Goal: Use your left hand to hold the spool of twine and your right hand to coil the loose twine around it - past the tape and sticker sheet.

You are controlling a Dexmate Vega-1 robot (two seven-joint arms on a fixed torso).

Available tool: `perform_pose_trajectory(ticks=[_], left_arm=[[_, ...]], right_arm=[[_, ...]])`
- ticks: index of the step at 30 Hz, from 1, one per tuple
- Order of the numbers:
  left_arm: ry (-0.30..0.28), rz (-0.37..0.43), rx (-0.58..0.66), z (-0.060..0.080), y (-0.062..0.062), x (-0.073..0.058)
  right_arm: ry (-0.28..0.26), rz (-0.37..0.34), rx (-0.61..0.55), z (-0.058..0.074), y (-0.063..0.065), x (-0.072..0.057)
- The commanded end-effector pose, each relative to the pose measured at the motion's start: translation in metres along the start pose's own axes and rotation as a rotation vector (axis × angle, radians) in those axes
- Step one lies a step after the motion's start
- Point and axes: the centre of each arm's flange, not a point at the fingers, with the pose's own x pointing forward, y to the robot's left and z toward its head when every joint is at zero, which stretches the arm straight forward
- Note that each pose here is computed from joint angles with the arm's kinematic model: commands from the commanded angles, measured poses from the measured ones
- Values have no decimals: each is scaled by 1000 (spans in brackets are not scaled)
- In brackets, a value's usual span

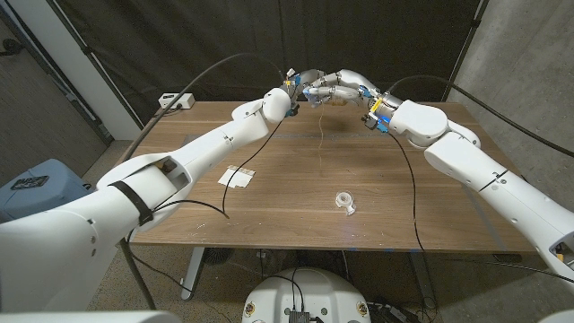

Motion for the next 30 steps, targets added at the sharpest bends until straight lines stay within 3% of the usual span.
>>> perform_pose_trajectory(ticks=[1, 30], left_arm=[[-15, -10, 2, 3, -4, 3], [-36, -58, 8, 3, -16, 0]], right_arm=[[-21, -11, -29, 13, -7, 5], [-51, -42, -75, 28, -26, 19]])
